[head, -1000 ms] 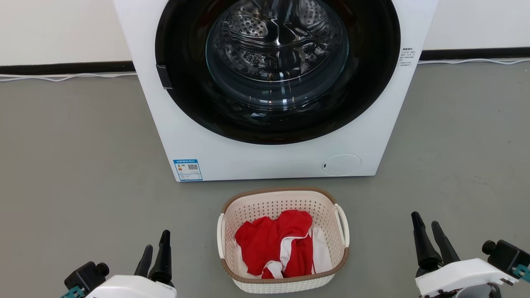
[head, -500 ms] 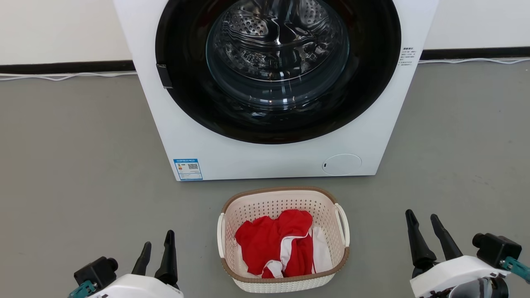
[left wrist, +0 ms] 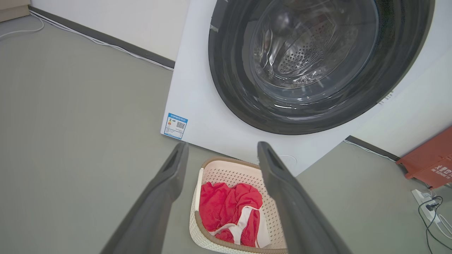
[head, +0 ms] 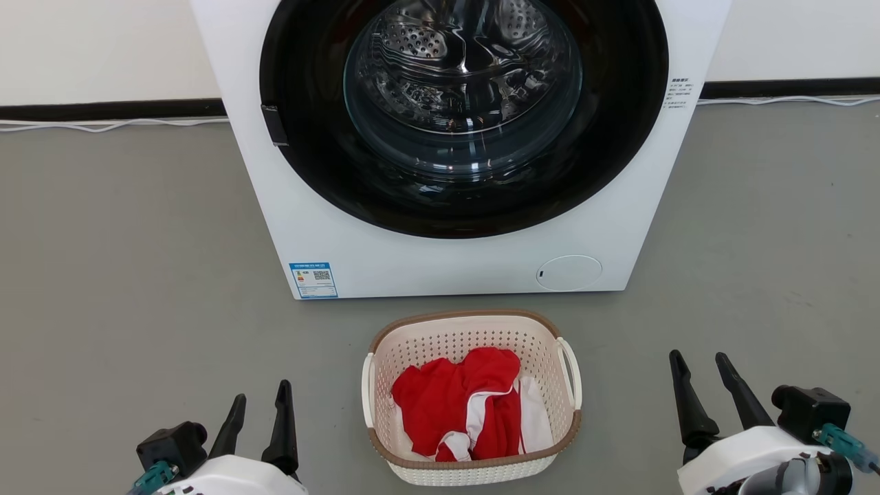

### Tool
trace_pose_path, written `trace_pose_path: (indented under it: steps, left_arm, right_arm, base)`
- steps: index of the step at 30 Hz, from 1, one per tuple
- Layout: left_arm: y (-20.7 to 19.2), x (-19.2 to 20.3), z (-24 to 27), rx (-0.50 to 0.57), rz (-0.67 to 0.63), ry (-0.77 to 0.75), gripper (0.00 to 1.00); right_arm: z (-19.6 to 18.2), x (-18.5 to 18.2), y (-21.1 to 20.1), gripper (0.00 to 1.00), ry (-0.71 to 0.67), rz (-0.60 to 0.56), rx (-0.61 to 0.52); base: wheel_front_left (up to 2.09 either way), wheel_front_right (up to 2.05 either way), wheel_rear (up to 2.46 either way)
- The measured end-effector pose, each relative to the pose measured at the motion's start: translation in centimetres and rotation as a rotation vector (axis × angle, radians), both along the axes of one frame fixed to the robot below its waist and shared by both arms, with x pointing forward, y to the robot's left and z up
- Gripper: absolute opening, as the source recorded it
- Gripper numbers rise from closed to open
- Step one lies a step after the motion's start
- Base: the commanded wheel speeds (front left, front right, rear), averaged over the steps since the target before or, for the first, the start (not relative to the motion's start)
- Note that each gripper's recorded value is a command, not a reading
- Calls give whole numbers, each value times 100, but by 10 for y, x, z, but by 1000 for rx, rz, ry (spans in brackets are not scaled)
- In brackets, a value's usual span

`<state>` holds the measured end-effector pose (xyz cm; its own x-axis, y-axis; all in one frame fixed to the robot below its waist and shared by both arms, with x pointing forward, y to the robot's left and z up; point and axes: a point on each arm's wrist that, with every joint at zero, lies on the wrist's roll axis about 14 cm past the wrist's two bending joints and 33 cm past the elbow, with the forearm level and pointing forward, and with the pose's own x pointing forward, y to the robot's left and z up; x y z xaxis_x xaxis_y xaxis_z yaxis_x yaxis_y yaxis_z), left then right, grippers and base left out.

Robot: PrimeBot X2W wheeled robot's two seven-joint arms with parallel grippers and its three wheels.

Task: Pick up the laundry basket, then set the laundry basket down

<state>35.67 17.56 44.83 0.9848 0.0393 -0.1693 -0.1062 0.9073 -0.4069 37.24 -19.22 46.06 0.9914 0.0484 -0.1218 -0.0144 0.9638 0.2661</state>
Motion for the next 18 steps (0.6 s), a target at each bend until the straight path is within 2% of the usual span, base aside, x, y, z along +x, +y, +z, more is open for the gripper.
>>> trace_pose_path:
  steps: [18]
  left_arm:
    - [-5,0,6,205,-50,-43,100]
  right_arm:
    - [2,4,2,100,-33,41,-181]
  base:
    - [0,0,0]
